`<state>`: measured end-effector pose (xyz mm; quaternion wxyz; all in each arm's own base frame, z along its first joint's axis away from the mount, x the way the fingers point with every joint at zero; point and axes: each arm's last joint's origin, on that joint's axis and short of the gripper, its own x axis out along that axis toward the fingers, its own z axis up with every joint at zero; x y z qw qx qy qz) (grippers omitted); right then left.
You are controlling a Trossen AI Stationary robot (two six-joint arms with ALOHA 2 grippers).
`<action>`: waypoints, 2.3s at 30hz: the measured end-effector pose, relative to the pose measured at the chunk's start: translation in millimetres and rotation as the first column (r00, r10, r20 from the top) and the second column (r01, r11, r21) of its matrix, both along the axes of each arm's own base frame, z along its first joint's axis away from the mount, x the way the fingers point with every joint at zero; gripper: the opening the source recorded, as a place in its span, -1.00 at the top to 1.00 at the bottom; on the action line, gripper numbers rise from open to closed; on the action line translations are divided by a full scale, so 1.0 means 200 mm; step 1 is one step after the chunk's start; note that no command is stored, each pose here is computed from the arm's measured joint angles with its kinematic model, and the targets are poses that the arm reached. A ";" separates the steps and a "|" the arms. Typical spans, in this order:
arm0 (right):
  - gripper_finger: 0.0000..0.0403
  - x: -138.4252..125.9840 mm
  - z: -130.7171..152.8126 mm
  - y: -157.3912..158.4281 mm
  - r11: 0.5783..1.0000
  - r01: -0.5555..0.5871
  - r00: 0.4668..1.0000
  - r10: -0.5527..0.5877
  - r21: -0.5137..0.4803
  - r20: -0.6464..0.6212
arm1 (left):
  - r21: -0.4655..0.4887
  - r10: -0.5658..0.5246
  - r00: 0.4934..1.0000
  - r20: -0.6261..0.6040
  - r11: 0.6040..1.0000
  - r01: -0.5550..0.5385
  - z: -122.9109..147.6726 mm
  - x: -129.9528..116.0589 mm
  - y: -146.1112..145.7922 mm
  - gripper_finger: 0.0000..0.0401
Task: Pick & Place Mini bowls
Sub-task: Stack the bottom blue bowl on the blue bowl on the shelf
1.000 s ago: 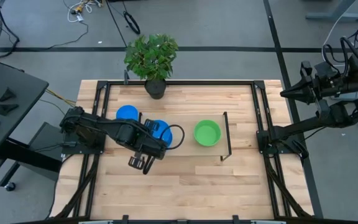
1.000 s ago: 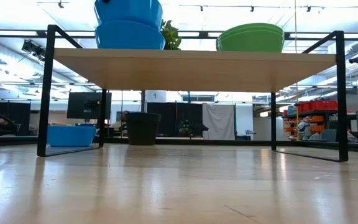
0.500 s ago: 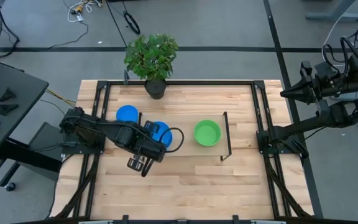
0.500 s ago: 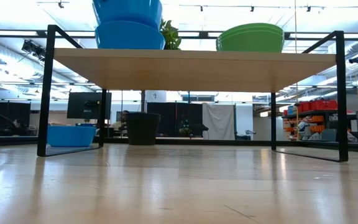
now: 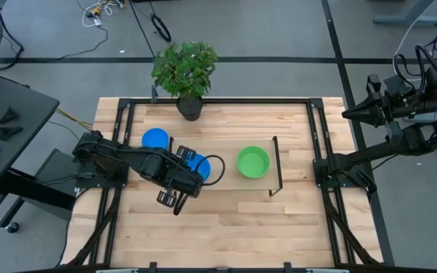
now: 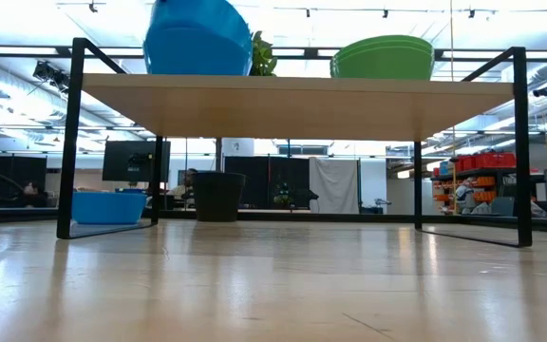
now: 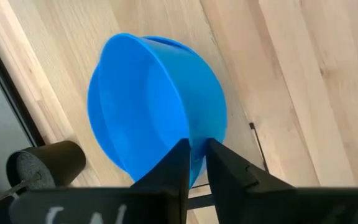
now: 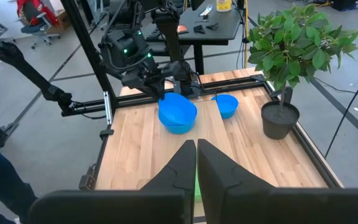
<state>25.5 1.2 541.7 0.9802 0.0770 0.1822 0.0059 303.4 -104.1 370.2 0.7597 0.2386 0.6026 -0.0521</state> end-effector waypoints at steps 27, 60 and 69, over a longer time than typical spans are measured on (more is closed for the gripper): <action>0.90 0.00 0.00 0.00 1.000 0.000 1.000 0.000 0.000 0.000 | -0.002 -0.005 1.000 0.000 1.000 0.005 0.00 0.00 0.00 0.96; 0.90 0.00 0.00 0.00 1.000 0.000 1.000 0.000 0.000 0.000 | 0.002 0.003 0.999 -0.052 1.000 -0.003 -0.06 0.05 -0.01 0.98; 0.90 0.00 0.00 0.00 1.000 0.000 1.000 0.000 0.000 0.000 | -0.010 0.019 0.999 -0.047 1.000 -0.019 -0.06 0.05 -0.01 0.95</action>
